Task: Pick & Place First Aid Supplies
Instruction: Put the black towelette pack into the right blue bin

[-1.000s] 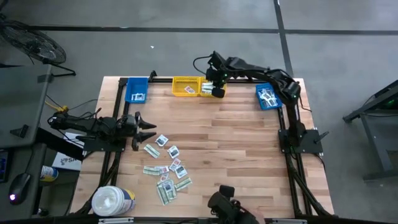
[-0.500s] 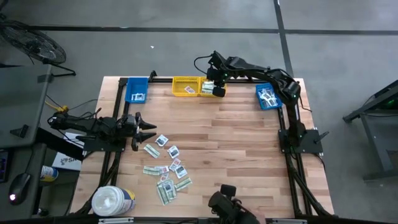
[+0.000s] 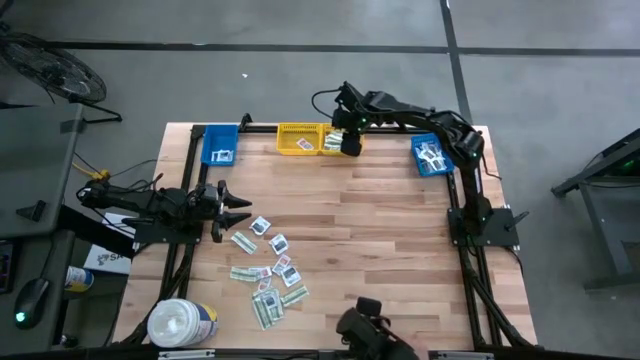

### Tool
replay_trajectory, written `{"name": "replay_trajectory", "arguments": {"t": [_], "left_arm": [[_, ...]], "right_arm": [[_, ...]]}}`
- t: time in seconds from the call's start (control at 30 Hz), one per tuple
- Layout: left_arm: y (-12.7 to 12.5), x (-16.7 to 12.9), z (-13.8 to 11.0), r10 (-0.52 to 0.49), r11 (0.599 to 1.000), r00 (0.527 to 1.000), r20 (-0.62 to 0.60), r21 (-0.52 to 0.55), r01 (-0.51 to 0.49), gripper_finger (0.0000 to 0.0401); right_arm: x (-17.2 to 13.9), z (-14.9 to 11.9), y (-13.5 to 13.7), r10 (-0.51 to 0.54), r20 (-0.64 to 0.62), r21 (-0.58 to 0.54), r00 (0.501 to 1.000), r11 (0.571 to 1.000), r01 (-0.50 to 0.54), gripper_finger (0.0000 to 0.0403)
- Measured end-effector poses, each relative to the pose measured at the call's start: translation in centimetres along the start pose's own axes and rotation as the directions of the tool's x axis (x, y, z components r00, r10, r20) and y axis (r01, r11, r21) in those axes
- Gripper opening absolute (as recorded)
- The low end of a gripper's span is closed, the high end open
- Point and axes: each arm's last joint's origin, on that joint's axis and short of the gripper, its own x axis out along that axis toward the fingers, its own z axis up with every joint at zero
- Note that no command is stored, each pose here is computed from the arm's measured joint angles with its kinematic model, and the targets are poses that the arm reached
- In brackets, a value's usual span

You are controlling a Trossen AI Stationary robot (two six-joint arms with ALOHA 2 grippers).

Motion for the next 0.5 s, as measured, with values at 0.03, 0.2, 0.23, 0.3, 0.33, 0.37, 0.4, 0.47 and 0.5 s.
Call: {"name": "replay_trajectory", "arguments": {"t": [0.03,0.2,0.23,0.3,0.33,0.37,0.4,0.47,0.5], "left_arm": [[0.0,0.0,0.0,0.001,1.000,1.000,0.000,0.000,-0.001,0.0177],[0.0,0.0,0.0,0.001,1.000,1.000,-0.001,0.000,-0.001,0.0177],[0.0,0.0,0.0,0.001,1.000,1.000,-0.002,0.001,-0.001,0.0177],[0.0,0.0,0.0,0.002,1.000,1.000,-0.004,0.002,-0.002,0.0177],[0.0,0.0,0.0,0.004,1.000,1.000,-0.003,0.001,-0.004,0.0177],[0.0,0.0,0.0,0.012,1.000,1.000,-0.001,0.002,-0.012,0.0177],[0.1,0.0,0.0,0.023,1.000,1.000,0.002,0.007,-0.023,0.0177],[0.1,0.0,0.0,0.037,0.999,0.999,0.007,0.030,-0.037,0.0177],[0.1,0.0,0.0,0.046,0.998,0.999,0.010,0.039,-0.047,0.0177]], "right_arm": [[-0.2,-0.1,0.1,0.005,-0.011,0.005,1.000,1.000,-0.005,0.0144],[-3.0,-0.5,0.5,0.030,-0.028,0.018,0.999,0.999,-0.030,0.0166],[-3.8,-0.5,0.7,0.040,-0.021,0.025,0.999,0.999,-0.040,0.0166],[-5.6,-0.5,1.1,0.074,0.007,0.038,0.997,0.996,-0.075,0.0165],[-6.4,-0.5,1.5,0.101,0.022,0.041,0.995,0.994,-0.102,0.0163],[-7.3,-0.5,1.8,0.130,0.036,0.042,0.991,0.990,-0.132,0.0160],[-8.1,-0.5,2.3,0.158,0.046,0.038,0.986,0.986,-0.160,0.0158],[-9.4,-0.5,3.1,0.201,0.064,0.033,0.977,0.979,-0.203,0.0152],[-10.0,-0.6,3.5,0.216,0.065,0.029,0.974,0.976,-0.218,0.0150]]}}
